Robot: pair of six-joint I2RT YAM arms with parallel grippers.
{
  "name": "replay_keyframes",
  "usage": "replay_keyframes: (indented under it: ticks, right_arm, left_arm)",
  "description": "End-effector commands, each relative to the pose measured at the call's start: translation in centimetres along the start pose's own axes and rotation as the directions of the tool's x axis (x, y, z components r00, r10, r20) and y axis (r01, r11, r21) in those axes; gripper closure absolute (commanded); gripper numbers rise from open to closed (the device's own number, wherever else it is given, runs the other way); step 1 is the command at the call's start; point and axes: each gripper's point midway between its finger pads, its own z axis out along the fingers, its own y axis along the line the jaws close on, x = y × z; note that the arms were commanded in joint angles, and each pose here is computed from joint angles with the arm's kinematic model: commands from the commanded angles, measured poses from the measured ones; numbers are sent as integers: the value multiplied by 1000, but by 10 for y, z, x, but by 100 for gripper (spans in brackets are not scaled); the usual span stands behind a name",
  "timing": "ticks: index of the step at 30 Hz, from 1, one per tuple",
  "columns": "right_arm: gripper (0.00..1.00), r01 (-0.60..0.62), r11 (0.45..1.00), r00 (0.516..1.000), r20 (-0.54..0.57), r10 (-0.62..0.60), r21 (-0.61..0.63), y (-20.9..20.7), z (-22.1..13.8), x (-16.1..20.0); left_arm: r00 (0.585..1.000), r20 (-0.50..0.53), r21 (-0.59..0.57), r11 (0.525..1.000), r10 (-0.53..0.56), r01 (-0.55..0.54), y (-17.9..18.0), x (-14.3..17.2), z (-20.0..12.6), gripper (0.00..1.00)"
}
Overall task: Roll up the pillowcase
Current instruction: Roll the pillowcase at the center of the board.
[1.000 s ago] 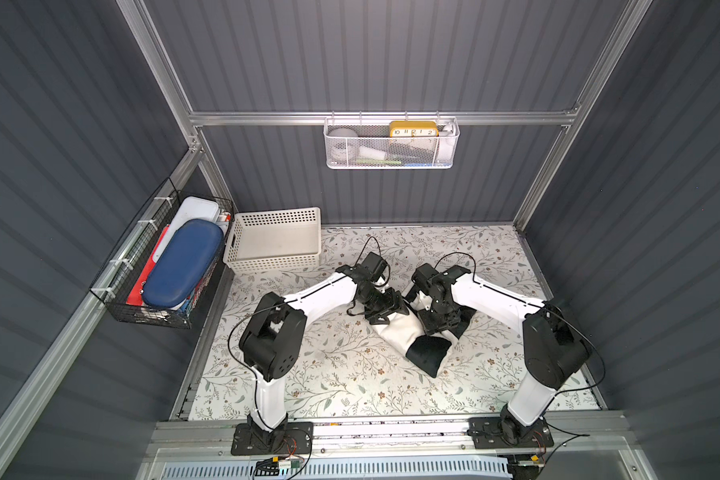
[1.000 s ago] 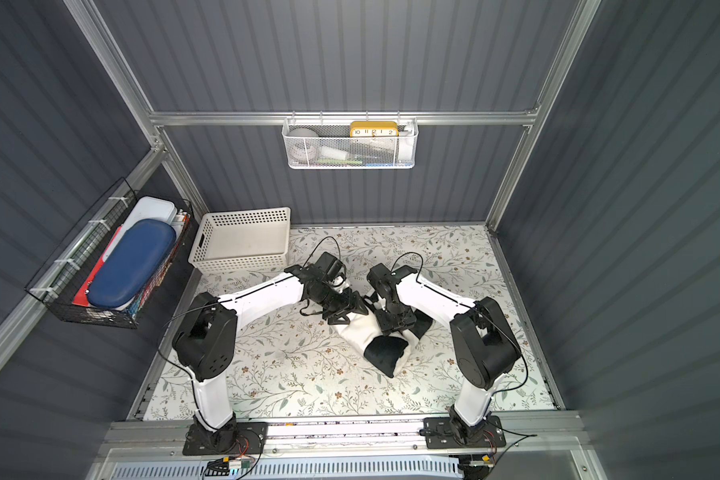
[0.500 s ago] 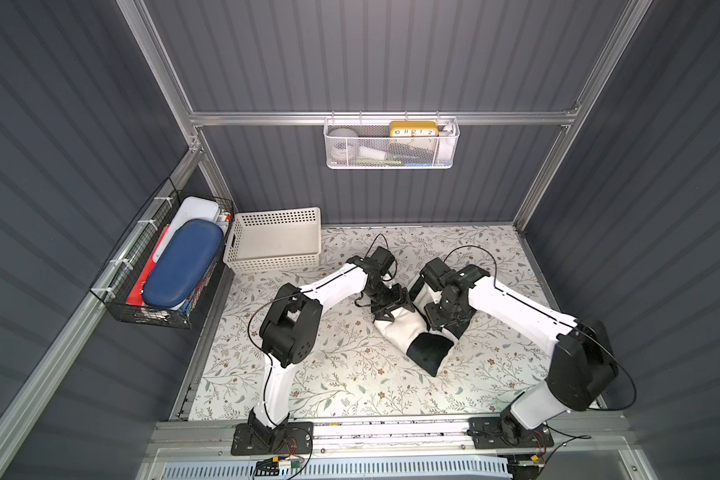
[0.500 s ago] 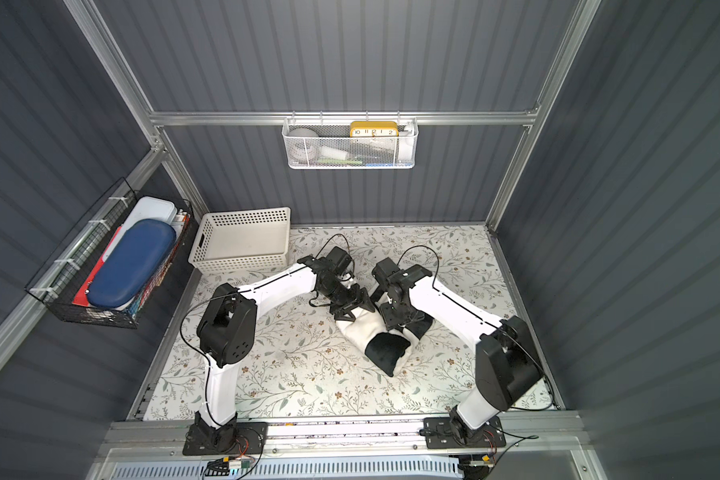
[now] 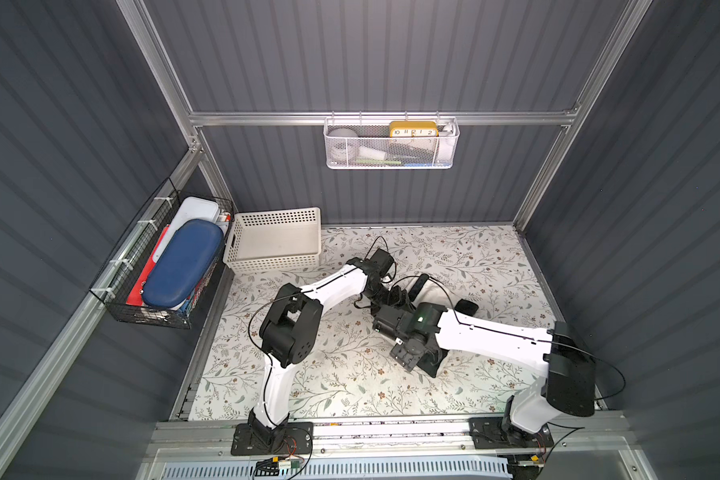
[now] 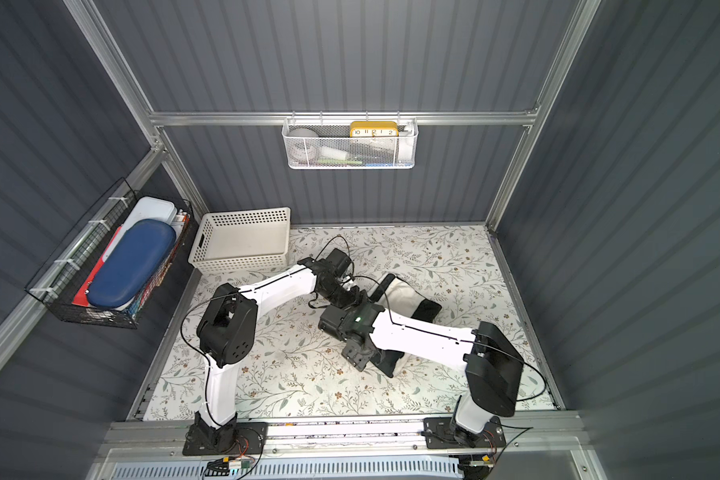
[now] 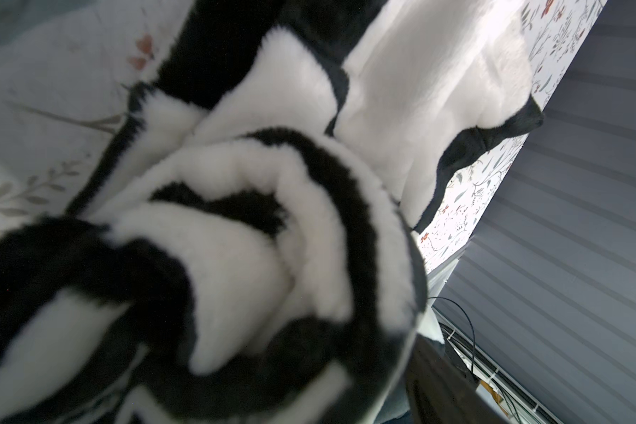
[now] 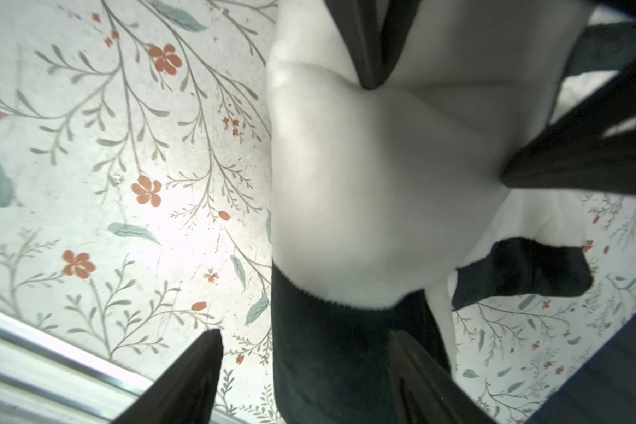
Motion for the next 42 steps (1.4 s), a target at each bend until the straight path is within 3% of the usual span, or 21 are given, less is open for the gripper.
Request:
replay_keyframes:
  ticks: [1,3,6,14,17,20,25,29,33,38,42]
  right_arm:
    - [24,51,992,997,-61,-44,113,-12,13,8]
    - [23,67,994,995,-73,-61,83,-4,24,12]
    - [23,105,980,984,-161,-77,171,-13,35,20]
    - [24,152,944,972,-220,-88,294,-23,65,17]
    - [29,145,941,961,-268,-61,307,-25,81,21]
    - [42,103,957,959,-283,-23,270,-24,89,26]
    - [59,45,984,960,-279,4,171,-17,86,33]
    - [62,-5,996,968,-250,26,86,-10,71,30]
    - [63,-67,990,979,-202,41,-125,13,45,17]
    - [63,-144,905,978,-195,69,-402,44,13,9]
    - [62,-219,777,969,-222,105,-590,60,-2,9]
  left_arm:
    - [998,-60,-34,999,-28,26,18,15,13,25]
    - [998,-59,-31,999,-27,26,17,15,12,25]
    - [998,-54,-27,999,-28,27,17,14,11,25]
    - [999,-34,-10,999,-41,40,19,10,4,25]
    - [999,-21,-2,999,-39,39,19,9,-3,25]
    - [999,1,10,999,-46,46,21,7,-17,24]
    - [996,57,40,997,-64,62,28,8,-46,21]
    - [993,104,67,996,-64,57,27,8,-68,21]
    - [991,122,73,997,-46,38,26,12,-76,20]
    - [988,148,70,997,-50,40,29,19,-82,20]
    - [989,138,72,996,-59,49,35,29,-80,20]
